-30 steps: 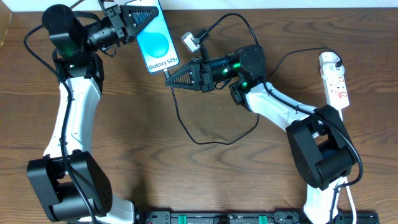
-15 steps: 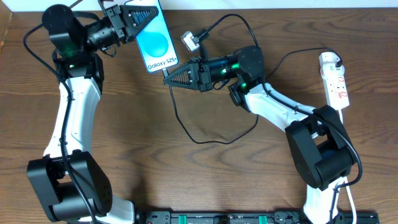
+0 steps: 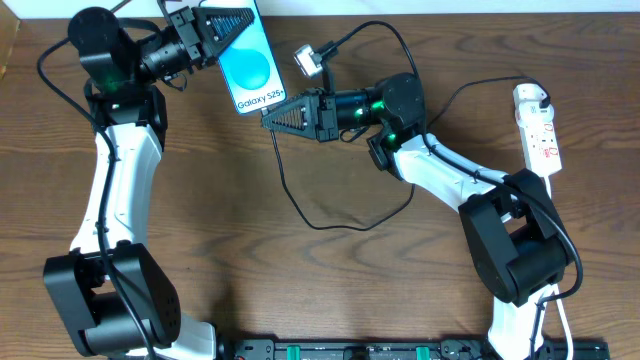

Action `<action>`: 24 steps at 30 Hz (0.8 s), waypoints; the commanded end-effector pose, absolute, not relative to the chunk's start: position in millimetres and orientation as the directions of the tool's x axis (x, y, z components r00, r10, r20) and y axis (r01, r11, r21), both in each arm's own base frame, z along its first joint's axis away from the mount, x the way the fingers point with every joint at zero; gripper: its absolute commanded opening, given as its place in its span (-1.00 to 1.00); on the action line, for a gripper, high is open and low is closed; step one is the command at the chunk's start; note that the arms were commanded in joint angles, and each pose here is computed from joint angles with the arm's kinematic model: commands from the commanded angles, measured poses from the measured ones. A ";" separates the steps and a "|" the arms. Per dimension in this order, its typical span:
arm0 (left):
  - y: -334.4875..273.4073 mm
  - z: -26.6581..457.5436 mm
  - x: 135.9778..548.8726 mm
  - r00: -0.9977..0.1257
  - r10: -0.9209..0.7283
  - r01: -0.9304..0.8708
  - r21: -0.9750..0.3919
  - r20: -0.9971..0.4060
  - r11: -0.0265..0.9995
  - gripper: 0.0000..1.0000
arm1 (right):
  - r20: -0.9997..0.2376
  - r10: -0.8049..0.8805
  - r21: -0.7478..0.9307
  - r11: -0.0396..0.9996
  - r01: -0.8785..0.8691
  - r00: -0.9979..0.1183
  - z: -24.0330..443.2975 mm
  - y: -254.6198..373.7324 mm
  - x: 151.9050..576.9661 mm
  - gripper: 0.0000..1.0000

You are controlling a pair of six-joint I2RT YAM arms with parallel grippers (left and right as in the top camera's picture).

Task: Plug charger to phone and switch on socket
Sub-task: 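Push the plug into the port, open and withdraw the right gripper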

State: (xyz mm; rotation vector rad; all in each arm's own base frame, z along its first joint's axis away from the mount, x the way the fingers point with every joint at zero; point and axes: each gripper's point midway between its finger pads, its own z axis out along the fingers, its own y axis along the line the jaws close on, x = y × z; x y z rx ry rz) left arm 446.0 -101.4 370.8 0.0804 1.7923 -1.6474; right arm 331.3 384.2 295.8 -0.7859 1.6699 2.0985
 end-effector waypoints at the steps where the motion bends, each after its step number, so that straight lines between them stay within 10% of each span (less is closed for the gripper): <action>1: -117.8 378.7 419.5 -0.789 -0.275 0.531 -0.835 -0.549 0.143 -0.85 | -0.562 0.125 0.798 -0.180 -0.575 -0.818 305.9 378.2 374.8 -0.97; 5: -117.7 378.8 419.9 -0.788 -0.277 0.531 -0.835 -0.549 0.144 -0.85 | -0.546 0.099 0.814 -0.172 -0.554 -0.832 300.3 379.3 373.7 -0.66; 15: -111.6 379.3 424.0 -0.780 -0.302 0.527 -0.835 -0.549 0.157 -0.85 | -0.558 0.050 0.810 -0.186 -0.556 -0.829 297.6 379.5 365.2 0.91; 24: -85.8 378.8 427.5 -0.765 -0.336 0.519 -0.835 -0.549 0.184 -0.85 | -0.587 0.017 0.793 -0.191 -0.579 -0.809 294.6 375.7 361.0 0.99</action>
